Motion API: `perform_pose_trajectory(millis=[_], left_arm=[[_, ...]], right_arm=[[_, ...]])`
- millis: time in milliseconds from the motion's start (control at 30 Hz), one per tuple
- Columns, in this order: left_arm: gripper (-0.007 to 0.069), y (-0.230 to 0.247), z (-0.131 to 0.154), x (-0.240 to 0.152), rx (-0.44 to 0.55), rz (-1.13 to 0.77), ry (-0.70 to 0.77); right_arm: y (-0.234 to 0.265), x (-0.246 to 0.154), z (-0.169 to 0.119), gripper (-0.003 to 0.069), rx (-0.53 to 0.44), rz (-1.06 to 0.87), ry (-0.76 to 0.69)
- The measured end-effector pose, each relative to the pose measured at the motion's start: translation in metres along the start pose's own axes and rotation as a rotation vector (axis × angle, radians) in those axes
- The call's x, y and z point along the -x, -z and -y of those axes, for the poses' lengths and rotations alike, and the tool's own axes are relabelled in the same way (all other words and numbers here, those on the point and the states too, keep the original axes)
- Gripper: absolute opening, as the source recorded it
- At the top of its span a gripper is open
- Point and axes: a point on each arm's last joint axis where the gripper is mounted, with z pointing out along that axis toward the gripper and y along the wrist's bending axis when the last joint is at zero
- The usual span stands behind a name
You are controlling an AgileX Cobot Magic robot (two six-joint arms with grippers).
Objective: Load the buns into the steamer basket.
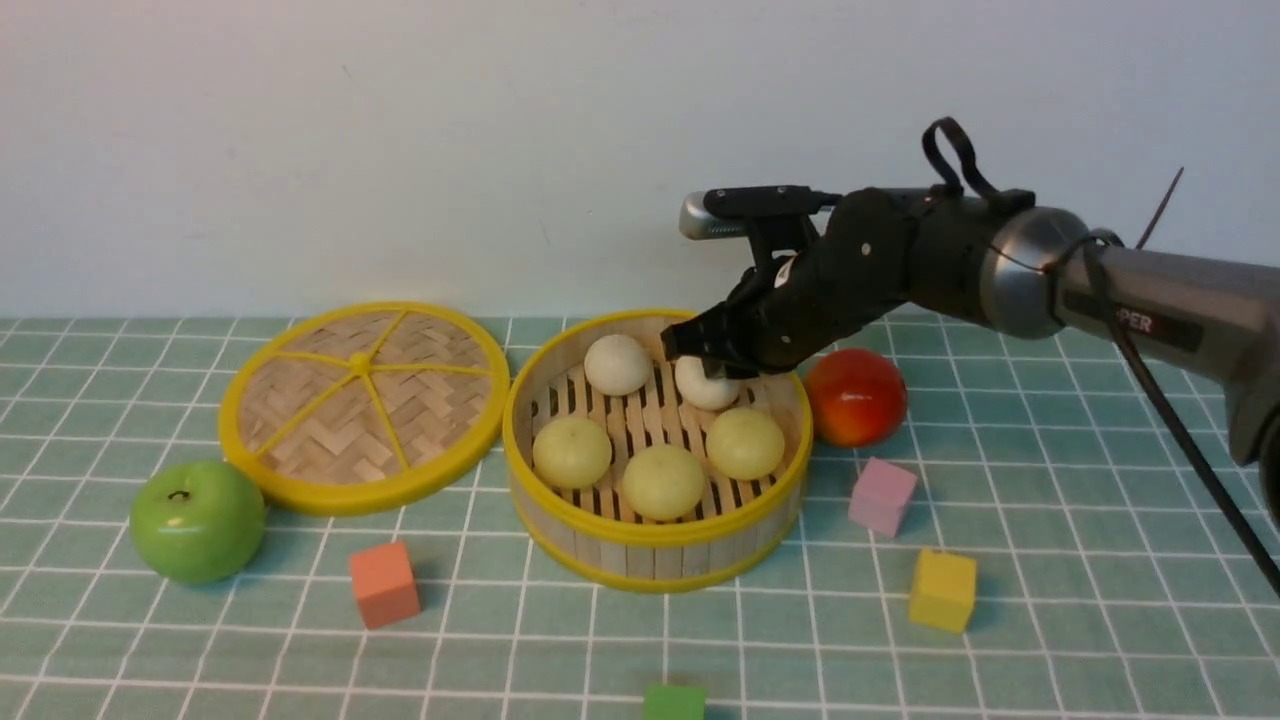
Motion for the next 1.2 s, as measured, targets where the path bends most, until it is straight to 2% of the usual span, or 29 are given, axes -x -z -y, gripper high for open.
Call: perform_pose_trajectory(millis=[67, 300, 367, 433, 500, 533, 567, 600, 633, 667, 733, 767, 833, 900, 1200], left_arm=[[0.0165, 0.0, 0.0, 0.0, 0.0, 0.0, 0.0], [0.017, 0.0, 0.0, 0.0, 0.0, 0.0, 0.0], [0.0174, 0.0, 0.0, 0.0, 0.0, 0.0, 0.0], [0.0176, 0.0, 0.0, 0.0, 0.0, 0.0, 0.0], [0.0177, 0.0, 0.0, 0.0, 0.0, 0.0, -0.001], [0.0179, 0.0, 0.0, 0.0, 0.0, 0.0, -0.001], [0.0179, 0.0, 0.0, 0.0, 0.0, 0.0, -0.001], [0.0181, 0.0, 0.0, 0.0, 0.0, 0.0, -0.001], [0.0182, 0.0, 0.0, 0.0, 0.0, 0.0, -0.001], [0.0183, 0.0, 0.0, 0.0, 0.0, 0.0, -0.001], [0.0183, 0.0, 0.0, 0.0, 0.0, 0.0, -0.001], [0.0183, 0.0, 0.0, 0.0, 0.0, 0.0, -0.001], [0.0186, 0.0, 0.0, 0.0, 0.0, 0.0, -0.001], [0.019, 0.0, 0.0, 0.0, 0.0, 0.0, -0.001], [0.0201, 0.0, 0.0, 0.0, 0.0, 0.0, -0.001]], right_arm=[[0.0, 0.0, 0.0, 0.0108, 0.0, 0.001, 0.001], [0.019, 0.002, -0.003, 0.0399, 0.005, -0.066, 0.013], [0.034, 0.006, -0.007, 0.0455, 0.003, -0.085, 0.036], [0.053, 0.011, -0.01, 0.0481, -0.005, -0.096, 0.067], [0.093, 0.02, -0.015, 0.0491, -0.025, -0.11, 0.12], [0.12, 0.024, -0.019, 0.0477, -0.034, -0.119, 0.143], [0.124, 0.024, -0.019, 0.0474, -0.037, -0.12, 0.147], [0.154, 0.026, -0.024, 0.0433, -0.038, -0.132, 0.159], [0.158, 0.026, -0.024, 0.0433, -0.037, -0.133, 0.16], [0.187, 0.024, -0.028, 0.0358, -0.034, -0.143, 0.157], [0.221, 0.018, -0.033, 0.0259, -0.029, -0.133, 0.138], [0.224, 0.017, -0.033, 0.0246, -0.029, -0.131, 0.131], [0.263, -0.004, -0.038, 0.006, -0.026, -0.106, 0.101], [0.283, -0.023, -0.037, -0.0002, -0.028, -0.087, 0.074], [0.327, -0.133, -0.009, -0.0014, -0.05, 0.067, 0.072]])
